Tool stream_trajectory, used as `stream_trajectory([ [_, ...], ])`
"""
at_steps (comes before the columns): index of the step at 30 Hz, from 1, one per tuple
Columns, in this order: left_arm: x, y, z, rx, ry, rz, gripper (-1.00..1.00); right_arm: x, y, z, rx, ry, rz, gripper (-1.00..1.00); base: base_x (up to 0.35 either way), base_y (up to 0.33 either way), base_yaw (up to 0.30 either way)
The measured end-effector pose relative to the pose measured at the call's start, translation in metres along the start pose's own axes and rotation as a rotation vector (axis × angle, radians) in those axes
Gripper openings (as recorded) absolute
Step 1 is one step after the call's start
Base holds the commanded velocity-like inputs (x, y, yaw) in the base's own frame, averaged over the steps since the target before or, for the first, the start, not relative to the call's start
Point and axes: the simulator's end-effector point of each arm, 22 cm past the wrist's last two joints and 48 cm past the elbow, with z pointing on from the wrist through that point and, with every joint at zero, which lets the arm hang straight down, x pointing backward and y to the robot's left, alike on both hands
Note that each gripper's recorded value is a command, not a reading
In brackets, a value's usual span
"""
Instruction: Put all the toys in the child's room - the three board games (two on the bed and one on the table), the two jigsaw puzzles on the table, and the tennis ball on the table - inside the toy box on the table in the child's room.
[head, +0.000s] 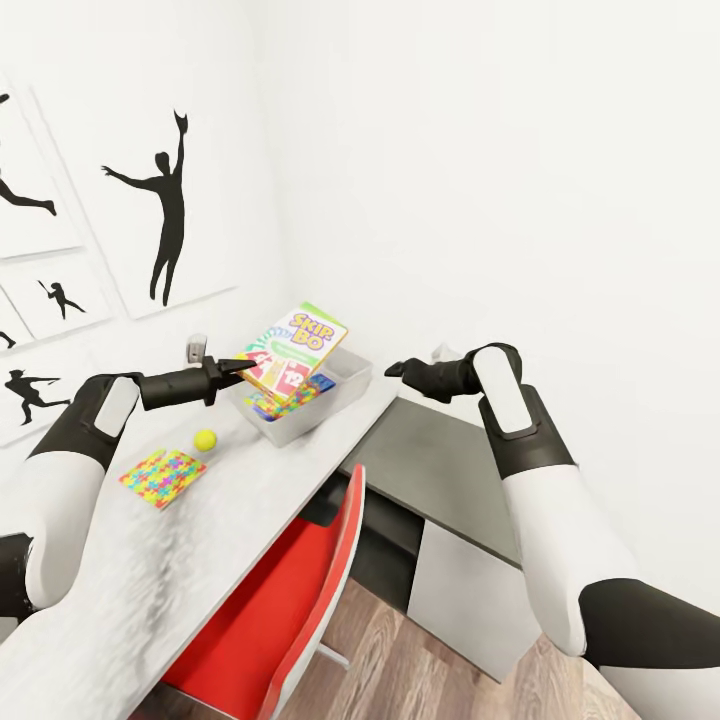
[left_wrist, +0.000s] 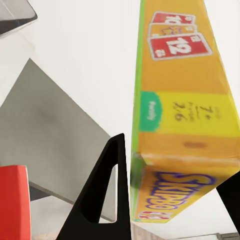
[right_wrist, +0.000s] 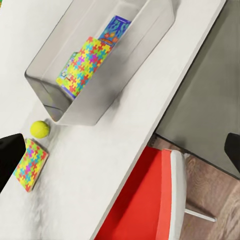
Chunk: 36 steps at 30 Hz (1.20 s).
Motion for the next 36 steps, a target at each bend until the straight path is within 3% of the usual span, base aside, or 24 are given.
stream_trajectory([
  [21,0.0005,0.0000,0.0004,-0.001,0.000,0.002,-1.00,0.0004,0.0013,0.0002,0.002,-0.002,0.000,1.00,0.137,0.000,0.018],
  [36,0.0027,-0.0020,0.0043,0.003,0.005,0.003,-1.00,0.0001,0.0013,0.0001,0.001,-0.002,0.000,1.00,0.020,-0.010,0.057],
])
